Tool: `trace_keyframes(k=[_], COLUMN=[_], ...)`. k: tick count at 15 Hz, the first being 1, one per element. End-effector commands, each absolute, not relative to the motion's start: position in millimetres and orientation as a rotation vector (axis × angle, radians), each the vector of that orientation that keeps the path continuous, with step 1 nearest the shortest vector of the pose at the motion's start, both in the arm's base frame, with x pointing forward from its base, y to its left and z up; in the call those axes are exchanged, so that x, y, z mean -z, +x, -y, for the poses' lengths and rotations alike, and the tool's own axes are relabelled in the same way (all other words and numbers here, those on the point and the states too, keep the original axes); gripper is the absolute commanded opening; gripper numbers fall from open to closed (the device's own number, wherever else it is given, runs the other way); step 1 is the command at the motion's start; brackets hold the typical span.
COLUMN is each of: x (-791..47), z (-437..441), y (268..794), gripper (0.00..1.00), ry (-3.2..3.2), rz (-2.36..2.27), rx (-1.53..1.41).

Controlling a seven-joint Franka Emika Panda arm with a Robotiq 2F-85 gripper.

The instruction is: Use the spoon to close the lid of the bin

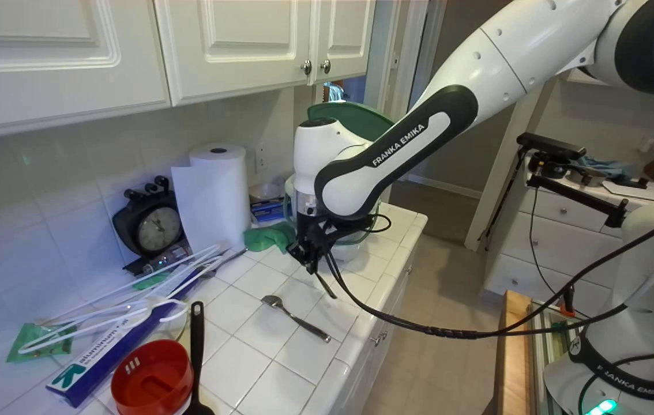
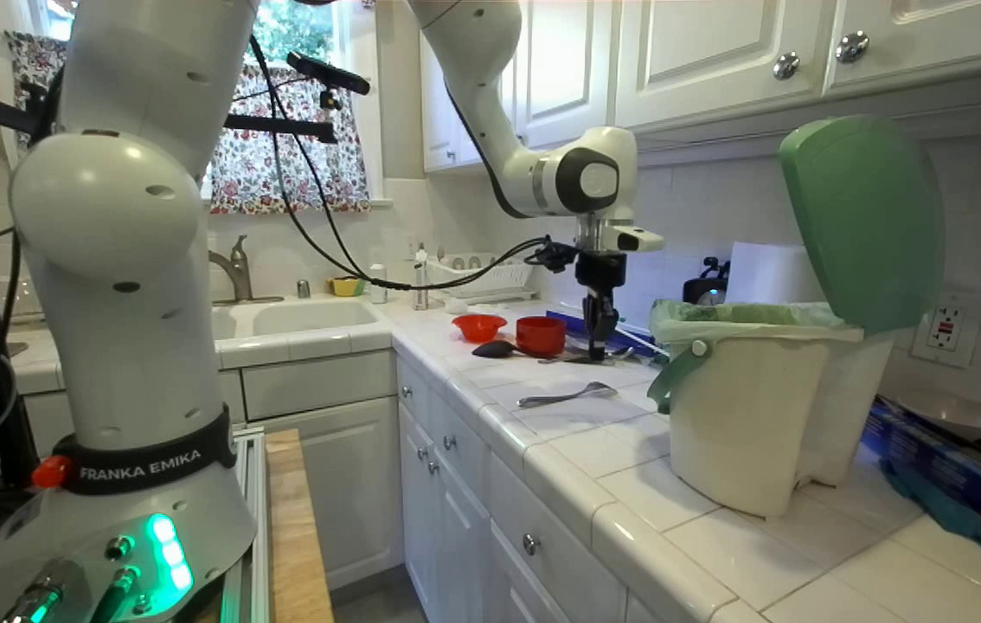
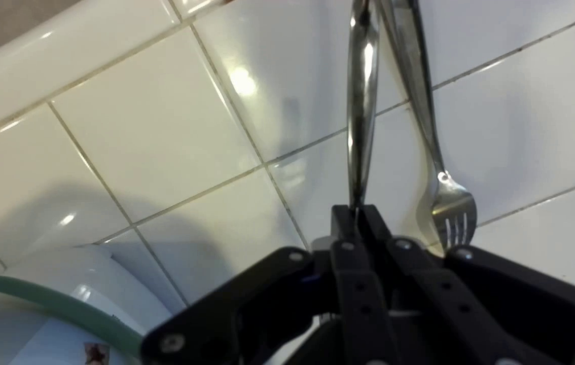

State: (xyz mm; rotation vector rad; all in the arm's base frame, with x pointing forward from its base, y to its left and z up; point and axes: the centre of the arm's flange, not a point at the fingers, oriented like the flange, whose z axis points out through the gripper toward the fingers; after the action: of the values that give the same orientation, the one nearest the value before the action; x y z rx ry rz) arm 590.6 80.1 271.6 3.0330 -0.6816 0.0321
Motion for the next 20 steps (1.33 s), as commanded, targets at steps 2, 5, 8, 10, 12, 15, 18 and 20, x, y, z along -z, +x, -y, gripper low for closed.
trace_keyframes(k=[2, 5, 8, 10, 12, 15, 18, 20], x=[-313, -332, -353, -368, -382, -398, -412, -423], z=[-82, -81, -70, -60, -51, -38, -27, -19], y=[571, 564, 557, 551, 544, 534, 523, 513], gripper=[0.05, 0.05, 0.05, 0.05, 0.05, 0.04, 0.05, 0.04], ry=[3.048, 3.058, 3.048, 3.047, 3.037, 3.019, 3.002, 2.976], rz=[0.742, 0.759, 0.796, 0.811, 0.829, 0.879, 0.93, 0.998], rx=[-0.051, -0.078, -0.133, -0.17, -0.19, -0.213, -0.234, -0.253])
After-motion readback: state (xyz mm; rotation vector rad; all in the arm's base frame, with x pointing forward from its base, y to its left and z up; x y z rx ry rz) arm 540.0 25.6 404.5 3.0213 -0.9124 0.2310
